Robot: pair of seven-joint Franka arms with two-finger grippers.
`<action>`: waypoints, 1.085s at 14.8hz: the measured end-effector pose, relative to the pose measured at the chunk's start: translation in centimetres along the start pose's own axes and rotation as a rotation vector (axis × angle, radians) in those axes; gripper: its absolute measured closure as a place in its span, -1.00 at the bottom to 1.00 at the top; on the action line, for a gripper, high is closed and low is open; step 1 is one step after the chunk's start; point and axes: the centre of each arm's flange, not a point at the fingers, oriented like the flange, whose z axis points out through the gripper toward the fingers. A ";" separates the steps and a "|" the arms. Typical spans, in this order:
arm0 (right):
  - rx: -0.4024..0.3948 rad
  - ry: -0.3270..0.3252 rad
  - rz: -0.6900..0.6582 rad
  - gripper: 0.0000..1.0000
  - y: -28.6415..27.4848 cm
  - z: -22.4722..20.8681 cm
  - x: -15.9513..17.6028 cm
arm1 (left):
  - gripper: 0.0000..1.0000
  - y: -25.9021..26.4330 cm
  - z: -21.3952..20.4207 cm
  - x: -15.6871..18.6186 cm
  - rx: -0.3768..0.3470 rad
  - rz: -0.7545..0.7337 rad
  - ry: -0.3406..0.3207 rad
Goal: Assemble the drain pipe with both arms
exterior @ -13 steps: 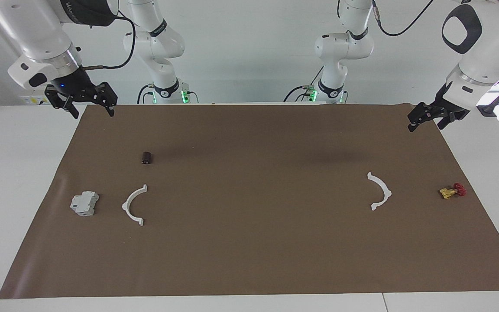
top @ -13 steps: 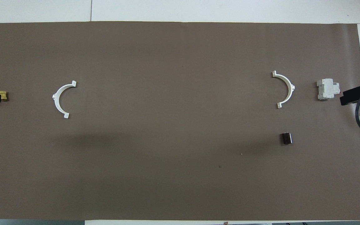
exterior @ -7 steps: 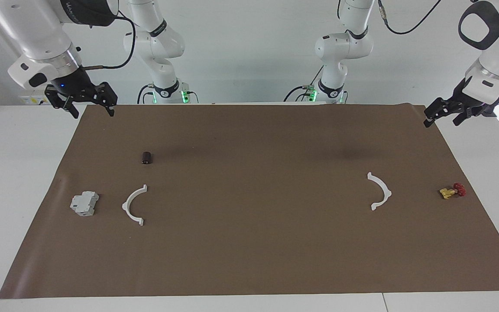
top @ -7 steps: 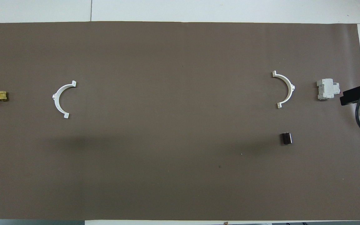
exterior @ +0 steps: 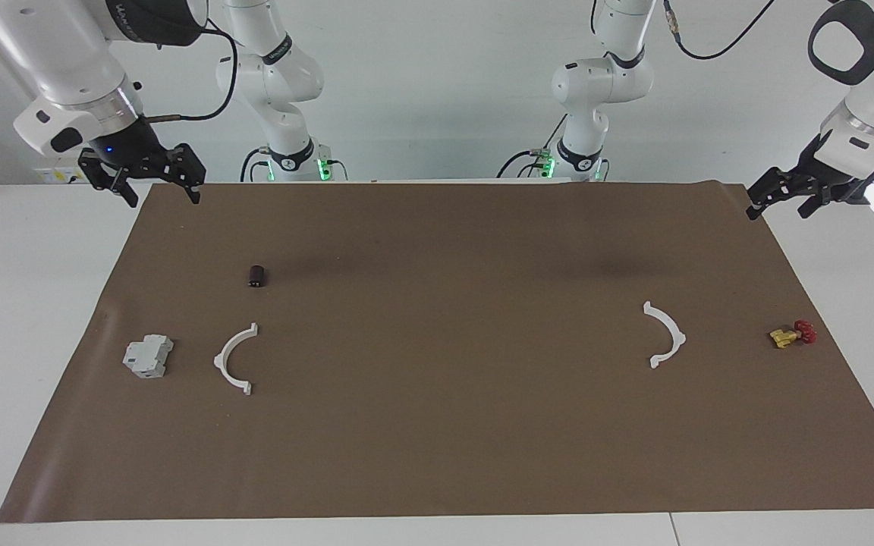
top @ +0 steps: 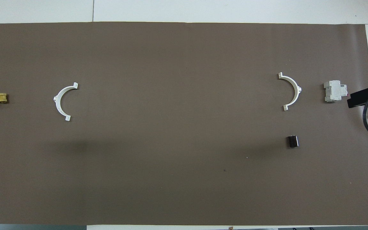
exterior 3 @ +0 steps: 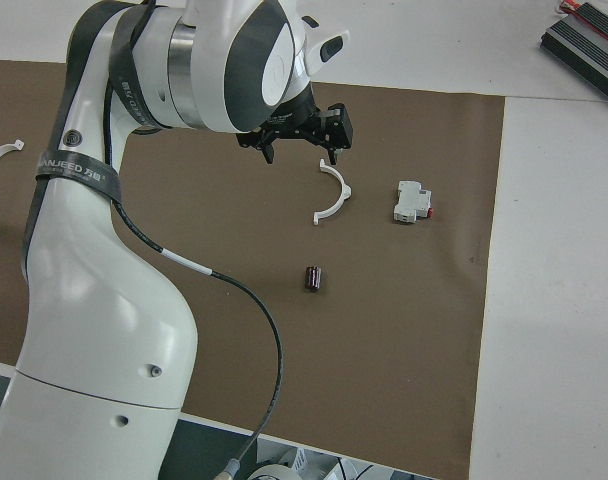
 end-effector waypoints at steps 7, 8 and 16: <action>-0.004 0.116 -0.003 -1.00 1.8 7.5 3.8 | -1.00 2.0 -0.1 0.4 0.002 0.036 0.006; 0.004 0.123 -0.009 -1.00 2.5 9.8 5.0 | -1.00 2.8 0.1 0.7 0.005 0.052 0.015; 0.027 0.116 -0.099 -0.93 4.0 28.9 10.0 | -1.00 6.3 10.5 4.1 0.034 0.123 0.113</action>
